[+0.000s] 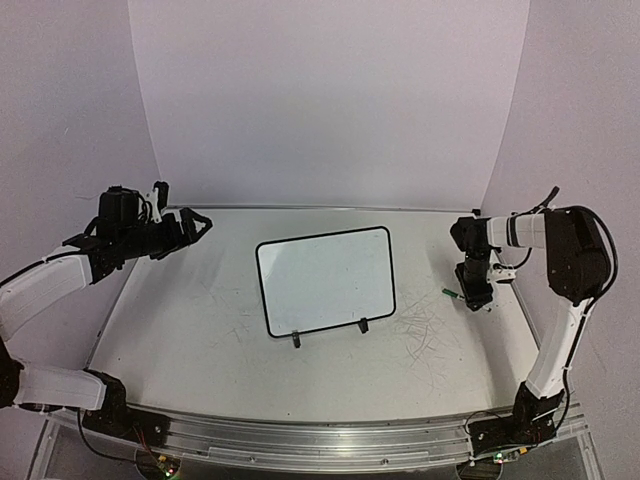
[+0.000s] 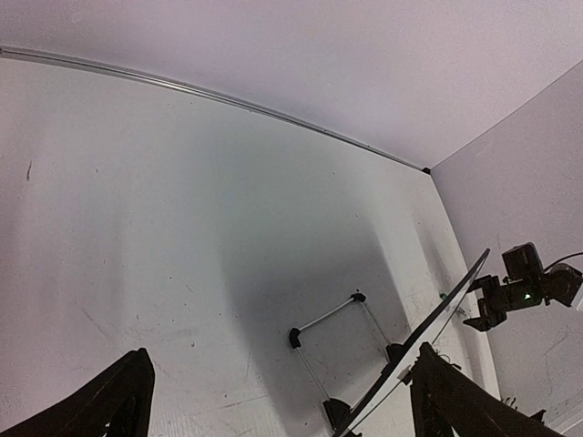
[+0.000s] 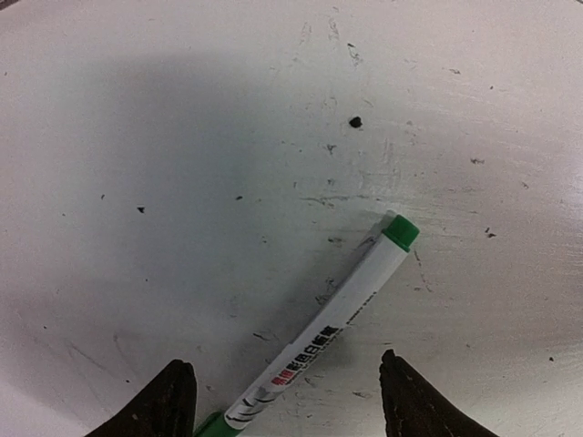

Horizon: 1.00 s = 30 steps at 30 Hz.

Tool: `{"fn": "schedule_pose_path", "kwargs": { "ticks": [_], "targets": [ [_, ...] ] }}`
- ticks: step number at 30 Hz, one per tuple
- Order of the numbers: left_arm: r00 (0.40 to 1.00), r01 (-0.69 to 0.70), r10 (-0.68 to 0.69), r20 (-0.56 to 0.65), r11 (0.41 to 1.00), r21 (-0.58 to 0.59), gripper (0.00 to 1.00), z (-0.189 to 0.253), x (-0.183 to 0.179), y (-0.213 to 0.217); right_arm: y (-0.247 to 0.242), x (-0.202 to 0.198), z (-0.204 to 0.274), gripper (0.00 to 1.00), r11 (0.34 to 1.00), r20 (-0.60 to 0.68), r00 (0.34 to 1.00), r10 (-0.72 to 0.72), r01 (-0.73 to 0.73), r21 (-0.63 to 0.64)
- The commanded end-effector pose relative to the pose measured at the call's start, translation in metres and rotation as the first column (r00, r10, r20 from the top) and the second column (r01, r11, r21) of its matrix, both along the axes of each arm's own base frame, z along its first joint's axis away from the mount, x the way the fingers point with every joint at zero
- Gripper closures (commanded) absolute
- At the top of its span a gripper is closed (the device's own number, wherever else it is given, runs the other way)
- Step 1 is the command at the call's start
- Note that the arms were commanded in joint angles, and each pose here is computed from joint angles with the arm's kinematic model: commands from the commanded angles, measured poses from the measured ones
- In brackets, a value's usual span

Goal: Write a sentence on the whiteboard
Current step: Pick up the whiteboard marker from the corner of the board.

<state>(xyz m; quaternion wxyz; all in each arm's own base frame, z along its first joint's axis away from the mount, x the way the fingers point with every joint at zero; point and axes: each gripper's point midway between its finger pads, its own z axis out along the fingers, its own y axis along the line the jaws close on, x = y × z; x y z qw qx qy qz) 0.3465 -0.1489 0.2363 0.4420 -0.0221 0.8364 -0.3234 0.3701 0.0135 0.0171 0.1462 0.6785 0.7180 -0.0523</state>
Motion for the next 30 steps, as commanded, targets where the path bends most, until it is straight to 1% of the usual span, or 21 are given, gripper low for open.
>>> {"fn": "schedule_pose_path", "kwargs": {
  "ticks": [1,8,12,14,20,24,27,28,30],
  "targets": [
    [0.994,0.000,-0.001,0.109,1.000,0.002,0.01,0.038,-0.001,0.000,-0.012,-0.001,0.000,0.32,0.997,-0.043,0.997,-0.064,0.062,-0.053],
    [0.994,0.009,-0.010,0.109,1.000,0.010,0.01,0.036,-0.004,-0.003,-0.015,-0.005,-0.017,0.38,0.994,-0.139,0.986,-0.089,0.080,-0.068],
    [0.994,0.012,-0.013,0.111,1.000,0.012,0.01,0.038,-0.005,-0.003,-0.013,-0.009,-0.026,0.46,0.995,-0.198,0.976,-0.087,0.075,-0.066],
    [0.993,0.010,-0.012,0.114,1.000,0.011,0.00,0.040,-0.005,-0.003,-0.011,-0.014,-0.031,0.52,0.996,-0.221,0.971,-0.086,0.075,-0.057],
    [0.993,0.010,-0.010,0.116,1.000,-0.003,0.00,0.044,-0.006,-0.003,-0.010,-0.022,-0.031,0.64,0.996,-0.235,0.969,-0.081,0.073,-0.044],
    [0.993,0.015,-0.013,0.120,1.000,-0.021,0.01,0.050,-0.007,-0.005,-0.009,-0.024,-0.022,0.75,0.998,-0.214,0.975,-0.064,0.059,-0.028],
    [0.993,0.022,-0.017,0.118,0.999,-0.042,0.01,0.055,-0.010,-0.006,-0.009,-0.026,-0.014,0.93,0.999,-0.183,0.982,-0.043,0.040,-0.020],
    [0.993,0.024,-0.018,0.116,0.998,-0.050,0.01,0.056,-0.011,-0.007,-0.009,-0.026,-0.012,0.97,0.999,-0.172,0.984,-0.033,0.030,-0.017],
    [0.994,0.030,-0.022,0.109,0.997,-0.073,0.01,0.059,-0.014,-0.008,-0.010,-0.028,-0.008,0.99,1.000,-0.151,0.988,-0.011,0.009,-0.014]
  ]
}}
